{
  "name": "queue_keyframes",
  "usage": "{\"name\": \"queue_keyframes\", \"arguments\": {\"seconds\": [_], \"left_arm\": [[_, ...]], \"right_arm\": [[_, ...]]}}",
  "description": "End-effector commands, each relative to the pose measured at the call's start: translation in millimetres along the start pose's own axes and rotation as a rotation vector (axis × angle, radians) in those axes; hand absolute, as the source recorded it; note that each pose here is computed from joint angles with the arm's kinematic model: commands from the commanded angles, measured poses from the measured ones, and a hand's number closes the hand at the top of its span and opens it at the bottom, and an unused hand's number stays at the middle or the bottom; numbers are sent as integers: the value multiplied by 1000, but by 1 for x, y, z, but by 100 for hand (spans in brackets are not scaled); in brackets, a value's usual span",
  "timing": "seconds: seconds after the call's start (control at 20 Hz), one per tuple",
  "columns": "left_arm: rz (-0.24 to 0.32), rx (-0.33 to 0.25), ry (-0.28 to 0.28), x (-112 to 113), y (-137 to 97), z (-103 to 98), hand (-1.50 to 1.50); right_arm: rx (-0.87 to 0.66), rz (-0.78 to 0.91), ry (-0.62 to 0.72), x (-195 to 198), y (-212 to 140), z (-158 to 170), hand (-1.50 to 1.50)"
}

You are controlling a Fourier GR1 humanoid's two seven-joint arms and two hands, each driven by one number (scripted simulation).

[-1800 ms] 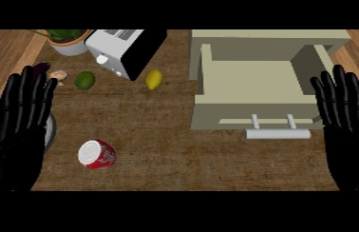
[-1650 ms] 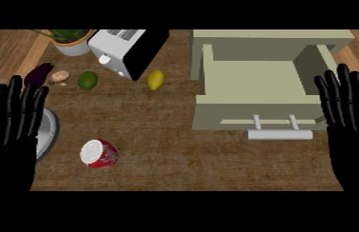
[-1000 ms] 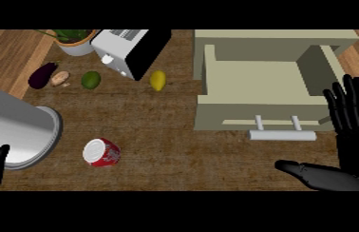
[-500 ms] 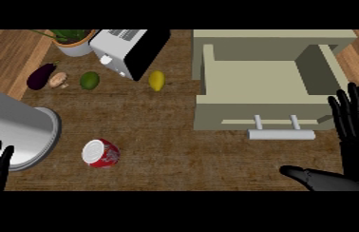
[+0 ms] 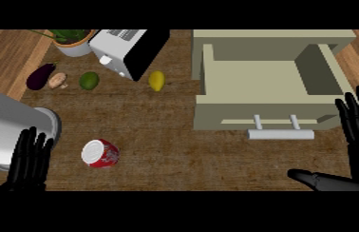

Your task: Pick up the can, place it into the drawer and close the drawer

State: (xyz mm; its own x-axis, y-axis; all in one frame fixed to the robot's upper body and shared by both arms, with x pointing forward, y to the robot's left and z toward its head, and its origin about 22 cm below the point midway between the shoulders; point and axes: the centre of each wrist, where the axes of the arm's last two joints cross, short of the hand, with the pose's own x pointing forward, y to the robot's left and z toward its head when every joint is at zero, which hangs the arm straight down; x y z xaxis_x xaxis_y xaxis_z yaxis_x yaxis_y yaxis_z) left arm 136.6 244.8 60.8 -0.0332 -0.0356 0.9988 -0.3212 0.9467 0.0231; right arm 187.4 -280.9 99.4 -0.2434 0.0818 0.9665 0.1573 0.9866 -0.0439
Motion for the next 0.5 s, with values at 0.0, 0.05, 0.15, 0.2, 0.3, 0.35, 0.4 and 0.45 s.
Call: {"name": "queue_keyframes", "arguments": {"seconds": [0.0, 0.05, 0.15, 0.2, 0.3, 0.35, 0.4, 0.45], "left_arm": [[-17, 13, 47, -34, -5, 13, -150], [-22, 14, 27, -33, -7, -22, -150], [-38, 14, 61, -60, -11, -2, -150], [-43, 9, 45, -53, -14, 0, -150], [-35, 11, 67, -73, -10, -5, -150], [-44, 28, 49, -79, -11, 4, -150], [-40, 37, 70, -79, -5, -6, -150], [-56, 37, 70, -76, -23, 4, -150]], "right_arm": [[-8, 10, -10, 11, 2, 6, -150], [-15, 7, -21, 4, -2, 2, -150], [-21, 14, -11, 11, -9, 0, -150], [6, 4, -9, 18, -2, 15, -150], [-2, 8, -12, 12, -14, 10, -150], [11, 9, -6, 16, -12, 5, -150], [-23, 15, 5, 11, -14, 15, -150], [-19, 15, -10, 24, 9, 8, -150]]}}
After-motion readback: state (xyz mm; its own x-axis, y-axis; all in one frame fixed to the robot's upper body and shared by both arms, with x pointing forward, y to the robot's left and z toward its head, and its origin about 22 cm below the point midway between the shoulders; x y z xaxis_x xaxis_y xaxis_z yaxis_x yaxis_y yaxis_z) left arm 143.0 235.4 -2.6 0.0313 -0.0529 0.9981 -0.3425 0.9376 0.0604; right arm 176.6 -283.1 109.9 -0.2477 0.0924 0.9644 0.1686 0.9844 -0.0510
